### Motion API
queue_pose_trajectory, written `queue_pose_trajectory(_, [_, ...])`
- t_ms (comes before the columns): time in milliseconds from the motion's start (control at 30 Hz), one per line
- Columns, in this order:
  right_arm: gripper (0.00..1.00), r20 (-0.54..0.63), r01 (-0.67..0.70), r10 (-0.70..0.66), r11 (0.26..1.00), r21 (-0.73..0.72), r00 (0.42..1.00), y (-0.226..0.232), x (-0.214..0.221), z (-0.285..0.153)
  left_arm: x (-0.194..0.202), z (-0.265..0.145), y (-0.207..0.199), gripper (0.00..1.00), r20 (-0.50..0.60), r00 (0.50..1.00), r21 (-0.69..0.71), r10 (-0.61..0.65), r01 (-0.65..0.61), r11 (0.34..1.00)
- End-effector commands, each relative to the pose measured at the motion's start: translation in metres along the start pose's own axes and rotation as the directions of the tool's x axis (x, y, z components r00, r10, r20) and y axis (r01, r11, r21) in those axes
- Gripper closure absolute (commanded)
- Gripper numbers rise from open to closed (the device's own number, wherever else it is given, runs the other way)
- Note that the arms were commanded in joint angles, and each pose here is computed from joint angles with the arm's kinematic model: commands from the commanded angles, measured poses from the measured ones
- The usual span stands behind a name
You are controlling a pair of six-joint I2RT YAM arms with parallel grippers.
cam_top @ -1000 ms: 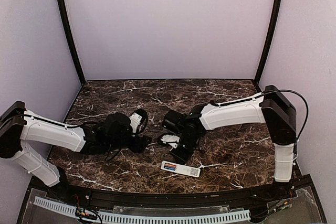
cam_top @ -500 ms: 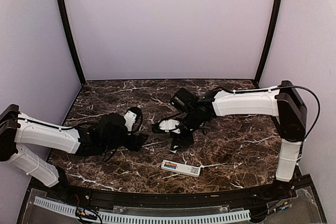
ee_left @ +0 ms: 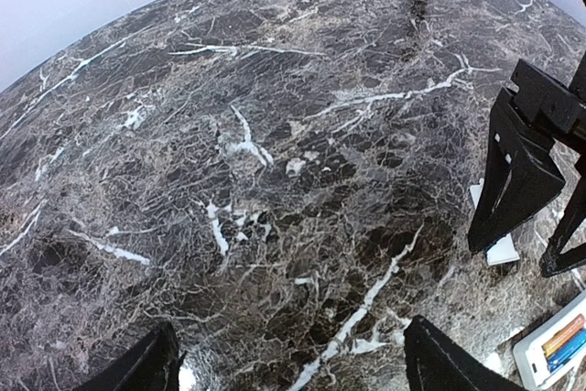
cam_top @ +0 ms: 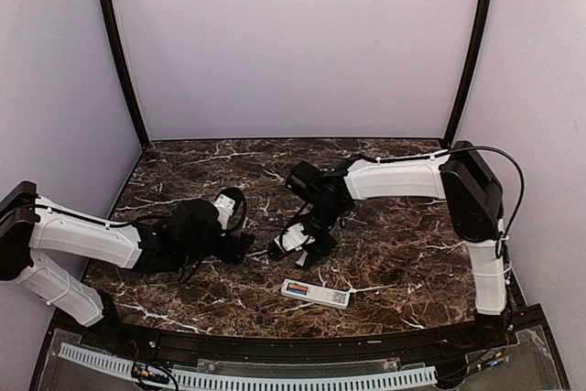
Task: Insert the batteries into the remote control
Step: Move the right arm with the battery cover to the center of the board.
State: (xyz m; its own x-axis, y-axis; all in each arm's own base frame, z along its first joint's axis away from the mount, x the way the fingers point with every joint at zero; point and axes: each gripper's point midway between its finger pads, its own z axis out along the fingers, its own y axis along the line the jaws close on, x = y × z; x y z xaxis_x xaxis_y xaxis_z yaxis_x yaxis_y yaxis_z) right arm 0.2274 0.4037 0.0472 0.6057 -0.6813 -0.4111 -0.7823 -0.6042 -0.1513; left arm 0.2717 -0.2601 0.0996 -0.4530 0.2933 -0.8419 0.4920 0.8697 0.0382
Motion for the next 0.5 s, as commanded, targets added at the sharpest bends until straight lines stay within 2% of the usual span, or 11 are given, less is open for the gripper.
queue_pose_trajectory(0, [0.38, -0.002, 0.025, -0.025, 0.993, -0.117, 1.000, 0.013, 0.007, 0.005, 0.004, 0.006, 0.002, 0.16, -0.019, 1.000, -0.012, 0.016, -0.016, 1.000])
queue_pose_trajectory(267, [0.42, -0.058, -0.026, 0.015, 0.979, -0.203, 0.998, 0.019, 0.023, 0.020, 0.003, 0.006, 0.002, 0.16, -0.017, 1.000, -0.007, 0.015, -0.015, 1.000])
queue_pose_trajectory(467, [0.46, -0.121, -0.018, -0.001, 0.987, -0.160, 0.993, 0.018, 0.036, 0.022, 0.004, 0.004, 0.002, 0.16, -0.013, 1.000, -0.006, 0.014, -0.014, 1.000])
